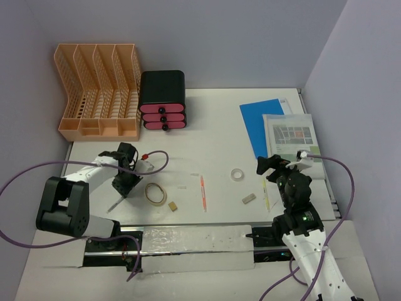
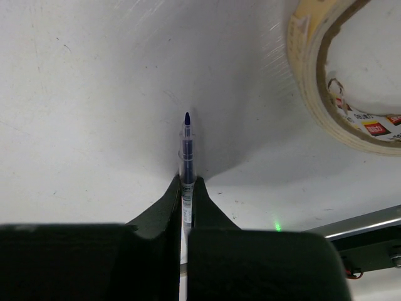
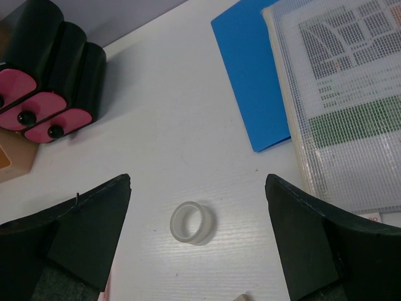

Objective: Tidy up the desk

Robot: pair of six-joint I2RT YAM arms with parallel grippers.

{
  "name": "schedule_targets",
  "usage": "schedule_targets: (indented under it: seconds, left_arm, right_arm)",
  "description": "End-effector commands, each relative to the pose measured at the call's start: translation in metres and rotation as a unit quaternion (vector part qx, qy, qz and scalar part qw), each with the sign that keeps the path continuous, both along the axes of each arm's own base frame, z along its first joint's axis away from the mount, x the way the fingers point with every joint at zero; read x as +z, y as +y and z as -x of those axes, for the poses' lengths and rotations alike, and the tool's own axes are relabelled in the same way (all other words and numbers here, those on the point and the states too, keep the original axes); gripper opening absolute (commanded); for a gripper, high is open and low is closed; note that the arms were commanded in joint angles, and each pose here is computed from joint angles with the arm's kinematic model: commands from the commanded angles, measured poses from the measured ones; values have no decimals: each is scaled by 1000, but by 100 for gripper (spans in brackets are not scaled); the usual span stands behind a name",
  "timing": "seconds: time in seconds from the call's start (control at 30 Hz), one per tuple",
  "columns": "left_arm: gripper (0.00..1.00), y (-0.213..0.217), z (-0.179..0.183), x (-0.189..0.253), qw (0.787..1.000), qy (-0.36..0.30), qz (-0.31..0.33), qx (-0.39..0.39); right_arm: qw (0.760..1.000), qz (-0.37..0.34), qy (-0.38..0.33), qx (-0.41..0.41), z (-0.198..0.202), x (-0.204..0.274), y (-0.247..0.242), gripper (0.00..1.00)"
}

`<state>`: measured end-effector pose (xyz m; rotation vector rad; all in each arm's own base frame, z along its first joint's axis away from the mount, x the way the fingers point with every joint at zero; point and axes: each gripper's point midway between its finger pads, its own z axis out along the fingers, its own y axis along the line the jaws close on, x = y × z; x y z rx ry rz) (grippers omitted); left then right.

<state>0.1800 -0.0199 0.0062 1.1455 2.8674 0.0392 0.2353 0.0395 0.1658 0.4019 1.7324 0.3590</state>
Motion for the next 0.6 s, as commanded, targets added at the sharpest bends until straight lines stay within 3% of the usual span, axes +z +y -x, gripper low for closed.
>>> schedule_targets:
  seconds: [0.0,0.1,0.2,0.3,0.37,0.47,0.57]
  left_arm:
    - [0,-20,-2,-13,999,4,54,-7]
    - [0,-21,-7,-5,998,-21,58,0]
    - [0,-21,-27,19,992,-90,80,25]
    - [0,-26,-48,64,974,-187,124,40]
    - [0,-28,-60,96,957,-246,144,48]
    - [0,-36,-70,130,940,-289,173,50]
    - [0,-51,-72,158,926,-301,221,55]
  right_arm:
    - [1000,3,-16,22,-5,12,8,93]
    - [997,13,-12,75,-9,7,26,88]
    - [990,27,-8,141,-12,11,48,82]
    - [984,33,15,172,-19,19,61,73]
    - [979,42,13,199,-26,29,78,72]
    - [969,79,24,232,-36,30,101,72]
    - [936,172,36,305,-42,40,149,72]
